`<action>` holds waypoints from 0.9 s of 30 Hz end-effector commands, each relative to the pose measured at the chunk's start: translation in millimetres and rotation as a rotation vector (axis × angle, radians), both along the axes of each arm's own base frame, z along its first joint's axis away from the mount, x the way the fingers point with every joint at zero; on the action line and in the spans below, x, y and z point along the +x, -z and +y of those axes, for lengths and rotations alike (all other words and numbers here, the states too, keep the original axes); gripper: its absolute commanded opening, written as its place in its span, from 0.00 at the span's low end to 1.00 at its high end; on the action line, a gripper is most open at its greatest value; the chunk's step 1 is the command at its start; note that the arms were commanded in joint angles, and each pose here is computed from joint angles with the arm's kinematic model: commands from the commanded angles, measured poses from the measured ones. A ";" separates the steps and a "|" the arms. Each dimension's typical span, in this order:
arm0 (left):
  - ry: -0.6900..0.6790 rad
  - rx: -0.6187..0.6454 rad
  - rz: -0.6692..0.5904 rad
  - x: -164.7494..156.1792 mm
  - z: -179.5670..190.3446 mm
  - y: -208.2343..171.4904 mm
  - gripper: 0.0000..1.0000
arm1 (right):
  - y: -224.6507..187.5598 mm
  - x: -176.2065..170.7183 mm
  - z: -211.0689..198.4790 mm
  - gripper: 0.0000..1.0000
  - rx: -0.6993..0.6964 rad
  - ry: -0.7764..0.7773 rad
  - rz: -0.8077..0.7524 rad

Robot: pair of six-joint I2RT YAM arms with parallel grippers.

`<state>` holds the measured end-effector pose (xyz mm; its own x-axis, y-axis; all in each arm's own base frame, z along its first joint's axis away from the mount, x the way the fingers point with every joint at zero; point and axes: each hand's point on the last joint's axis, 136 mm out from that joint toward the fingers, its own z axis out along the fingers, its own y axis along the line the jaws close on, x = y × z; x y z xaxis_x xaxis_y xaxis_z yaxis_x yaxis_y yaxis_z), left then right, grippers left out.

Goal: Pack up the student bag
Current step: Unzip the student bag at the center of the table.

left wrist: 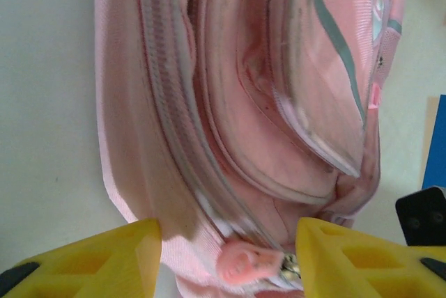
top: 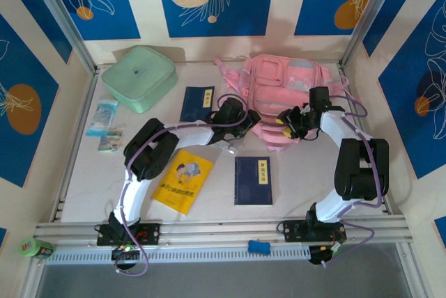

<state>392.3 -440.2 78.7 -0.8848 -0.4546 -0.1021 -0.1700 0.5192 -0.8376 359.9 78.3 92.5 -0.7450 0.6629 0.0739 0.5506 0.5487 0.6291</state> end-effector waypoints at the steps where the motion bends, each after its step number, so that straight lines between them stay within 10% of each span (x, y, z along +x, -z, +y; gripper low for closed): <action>1: 0.023 -0.062 -0.050 8.6 -15.7 -21.4 0.52 | 3.0 -1.9 2.0 0.48 0.002 -0.003 0.013; 27: 0.102 -0.003 -0.122 -0.9 -13.6 -39.0 0.35 | 12.1 -7.1 -1.6 0.47 -0.024 0.001 0.029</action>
<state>393.1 -445.2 80.4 -0.9029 -0.3964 -0.1663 -0.0882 0.5495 -0.8308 358.6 76.0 87.9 -0.7405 0.6689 0.0652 0.5567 0.5562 0.6171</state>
